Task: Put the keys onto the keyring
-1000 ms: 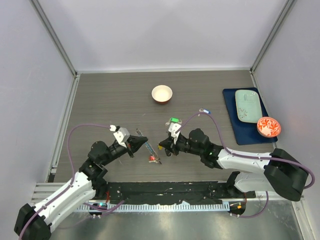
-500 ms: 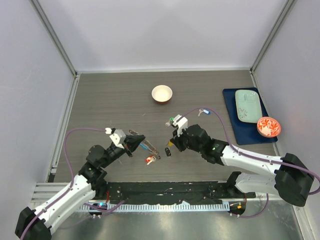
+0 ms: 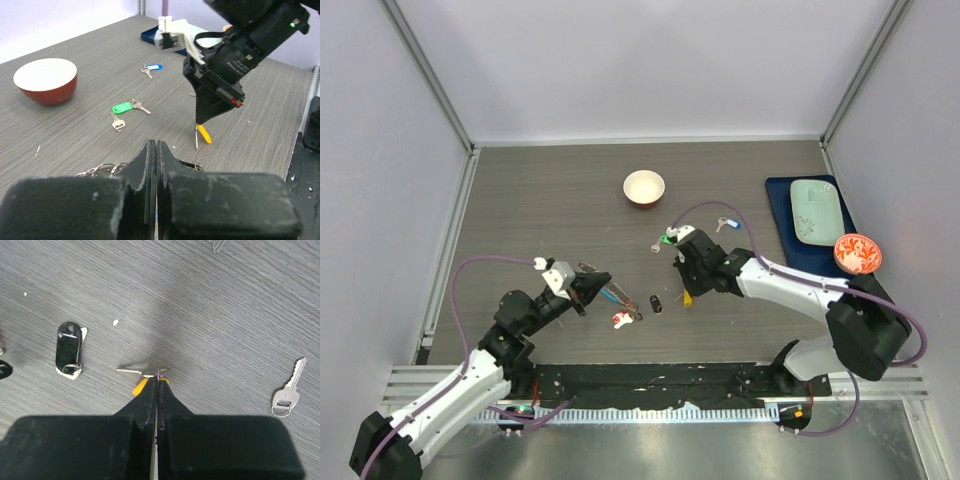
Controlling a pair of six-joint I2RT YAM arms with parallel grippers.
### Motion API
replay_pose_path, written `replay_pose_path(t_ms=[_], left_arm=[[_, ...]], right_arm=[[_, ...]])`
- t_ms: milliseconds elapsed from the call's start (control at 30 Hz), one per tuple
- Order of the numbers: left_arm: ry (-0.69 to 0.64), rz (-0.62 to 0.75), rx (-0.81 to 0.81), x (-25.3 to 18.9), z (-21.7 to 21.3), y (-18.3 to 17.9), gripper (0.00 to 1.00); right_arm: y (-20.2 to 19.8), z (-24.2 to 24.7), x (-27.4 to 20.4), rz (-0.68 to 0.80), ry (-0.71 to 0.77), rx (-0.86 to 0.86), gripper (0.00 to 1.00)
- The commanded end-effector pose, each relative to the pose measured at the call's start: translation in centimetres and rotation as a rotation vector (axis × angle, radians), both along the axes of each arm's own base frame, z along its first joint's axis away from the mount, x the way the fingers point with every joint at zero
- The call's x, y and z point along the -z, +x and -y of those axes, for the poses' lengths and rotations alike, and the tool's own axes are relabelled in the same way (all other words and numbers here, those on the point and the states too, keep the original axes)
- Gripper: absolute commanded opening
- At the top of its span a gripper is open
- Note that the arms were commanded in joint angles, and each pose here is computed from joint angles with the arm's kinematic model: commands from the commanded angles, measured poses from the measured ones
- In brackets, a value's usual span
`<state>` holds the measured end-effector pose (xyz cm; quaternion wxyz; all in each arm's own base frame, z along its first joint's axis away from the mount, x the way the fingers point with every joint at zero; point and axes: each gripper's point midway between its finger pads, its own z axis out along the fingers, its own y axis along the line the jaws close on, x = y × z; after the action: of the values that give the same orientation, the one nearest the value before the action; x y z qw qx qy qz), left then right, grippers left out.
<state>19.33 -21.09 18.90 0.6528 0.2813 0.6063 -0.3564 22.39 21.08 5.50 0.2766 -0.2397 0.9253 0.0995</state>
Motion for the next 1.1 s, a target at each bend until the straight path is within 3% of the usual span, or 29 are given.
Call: replay_pose_path(t_ms=[0,300,700,867,1067], left_arm=[[-0.036,0.107,0.013,-2.5,0.1,-0.4,0.00],[-0.025,0.120,0.015,-2.5,0.0,-0.7,0.00],[-0.021,0.128,0.015,-2.5,0.0,-0.9,0.00],[-0.020,0.127,0.010,-2.4,0.0,-0.9,0.00],[-0.022,0.130,0.002,-2.4,-0.1,-0.8,0.00]], right_arm=[[1.4,-0.4,-0.1,-0.020,-0.057,-0.026,0.01],[5.6,-2.3,0.8,0.035,-0.068,-0.059,0.01],[6.2,-3.5,2.4,0.059,-0.005,-0.073,0.01],[5.8,-3.5,2.1,0.072,0.024,-0.068,0.13],[6.7,-3.9,-2.6,0.193,0.108,-0.054,0.35]])
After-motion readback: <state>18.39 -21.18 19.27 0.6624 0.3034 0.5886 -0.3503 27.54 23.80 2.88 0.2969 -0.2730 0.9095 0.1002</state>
